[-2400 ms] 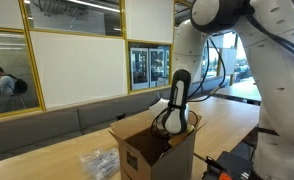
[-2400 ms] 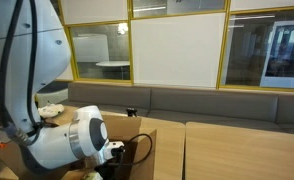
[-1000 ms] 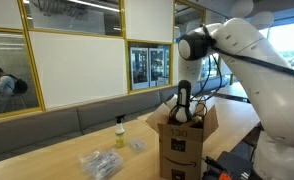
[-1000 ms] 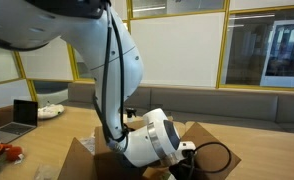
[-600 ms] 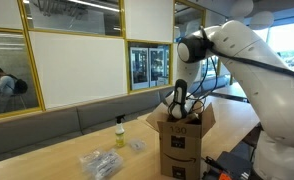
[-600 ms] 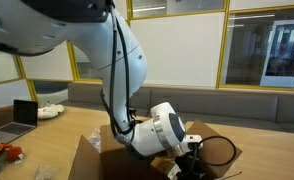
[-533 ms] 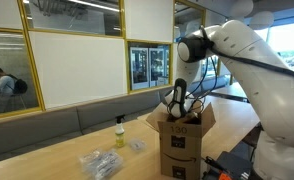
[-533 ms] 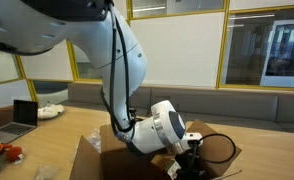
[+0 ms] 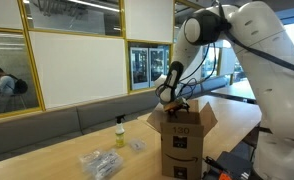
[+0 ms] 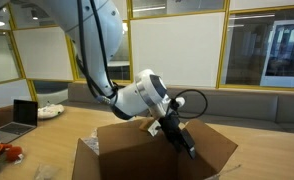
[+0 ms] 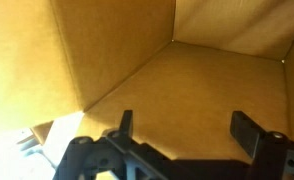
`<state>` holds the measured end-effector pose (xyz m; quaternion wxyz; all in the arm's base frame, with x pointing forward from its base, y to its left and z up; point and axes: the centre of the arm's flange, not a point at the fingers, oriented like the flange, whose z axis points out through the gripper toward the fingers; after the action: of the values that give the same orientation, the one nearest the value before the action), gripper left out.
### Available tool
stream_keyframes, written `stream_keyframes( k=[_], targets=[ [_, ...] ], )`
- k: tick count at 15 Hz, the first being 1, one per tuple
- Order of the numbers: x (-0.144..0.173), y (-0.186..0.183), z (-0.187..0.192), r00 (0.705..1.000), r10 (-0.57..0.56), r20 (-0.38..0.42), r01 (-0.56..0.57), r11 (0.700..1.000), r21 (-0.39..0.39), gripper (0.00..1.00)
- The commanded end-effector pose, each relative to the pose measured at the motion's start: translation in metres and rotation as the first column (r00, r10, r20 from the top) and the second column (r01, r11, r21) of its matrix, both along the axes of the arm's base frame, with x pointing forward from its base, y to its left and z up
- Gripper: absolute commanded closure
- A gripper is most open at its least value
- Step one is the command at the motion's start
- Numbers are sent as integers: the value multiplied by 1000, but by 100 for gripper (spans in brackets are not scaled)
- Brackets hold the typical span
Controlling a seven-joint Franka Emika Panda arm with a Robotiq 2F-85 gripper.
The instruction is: Place the clear plastics and spray bottles inside the brown box
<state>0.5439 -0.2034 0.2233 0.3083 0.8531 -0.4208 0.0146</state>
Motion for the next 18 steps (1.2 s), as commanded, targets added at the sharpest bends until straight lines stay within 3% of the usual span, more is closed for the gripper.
stream_keyframes(
  k=[1, 5, 9, 14, 18],
  targets=[
    [7, 49, 77, 998, 20, 63, -17, 999, -51, 0],
    [14, 98, 134, 989, 67, 135, -58, 996, -67, 0],
    [17, 150, 158, 972, 131, 196, -126, 991, -37, 0],
    [21, 196, 150, 951, 216, 222, -227, 974, 24, 0],
    [27, 224, 127, 926, 300, 230, -325, 942, 81, 0]
  ],
)
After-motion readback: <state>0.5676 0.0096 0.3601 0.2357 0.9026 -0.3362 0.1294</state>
